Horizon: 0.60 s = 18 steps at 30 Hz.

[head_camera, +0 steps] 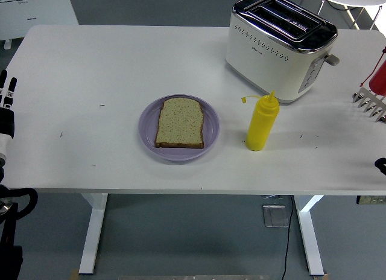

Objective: Pick up the cup,pour liquid into bread,place the cup on the desk

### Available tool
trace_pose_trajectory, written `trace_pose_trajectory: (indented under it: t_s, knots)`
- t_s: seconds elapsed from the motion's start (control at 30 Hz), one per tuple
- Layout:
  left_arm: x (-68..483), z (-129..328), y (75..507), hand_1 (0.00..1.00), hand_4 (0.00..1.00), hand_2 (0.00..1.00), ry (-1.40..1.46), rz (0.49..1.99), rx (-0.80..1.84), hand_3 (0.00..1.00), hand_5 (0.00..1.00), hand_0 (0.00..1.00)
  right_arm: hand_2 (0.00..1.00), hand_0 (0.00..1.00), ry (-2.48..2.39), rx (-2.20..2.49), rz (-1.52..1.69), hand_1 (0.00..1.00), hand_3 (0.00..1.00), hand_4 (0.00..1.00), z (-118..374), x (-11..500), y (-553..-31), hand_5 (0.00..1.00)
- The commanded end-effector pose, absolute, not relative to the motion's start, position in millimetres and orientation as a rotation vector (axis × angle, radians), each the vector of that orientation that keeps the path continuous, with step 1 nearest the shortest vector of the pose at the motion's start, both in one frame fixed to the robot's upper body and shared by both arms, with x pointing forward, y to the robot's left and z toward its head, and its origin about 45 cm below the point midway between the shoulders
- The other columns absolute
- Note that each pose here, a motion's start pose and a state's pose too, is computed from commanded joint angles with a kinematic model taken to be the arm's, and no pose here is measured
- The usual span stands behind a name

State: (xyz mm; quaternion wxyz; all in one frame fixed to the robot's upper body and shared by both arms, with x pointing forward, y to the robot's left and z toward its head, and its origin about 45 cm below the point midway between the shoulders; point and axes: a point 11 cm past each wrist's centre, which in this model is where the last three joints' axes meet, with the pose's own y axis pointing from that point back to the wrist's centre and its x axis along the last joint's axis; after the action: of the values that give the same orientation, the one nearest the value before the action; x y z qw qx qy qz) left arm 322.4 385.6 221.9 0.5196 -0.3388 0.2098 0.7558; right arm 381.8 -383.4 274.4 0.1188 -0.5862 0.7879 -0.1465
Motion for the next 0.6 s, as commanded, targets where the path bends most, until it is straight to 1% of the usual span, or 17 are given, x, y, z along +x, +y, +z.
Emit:
trace_pose_trajectory:
  t_s: [0.33,0.6]
  knots:
    - [323,221,384,0.781,0.478,0.81,0.506,1.809,-0.811,0.78,0.998,0.805,0.411,0.382,2.412,-1.666,-0.454,0.347,0.516,0.318,231,361,-386,0.055]
    - [324,221,383,0.781,0.478,0.81,0.507,1.808,-0.808,0.779,0.998,0.806,0.41,0.39,2.558,-1.597,-0.314,0.344,0.513,0.326,191,346,-388,0.065]
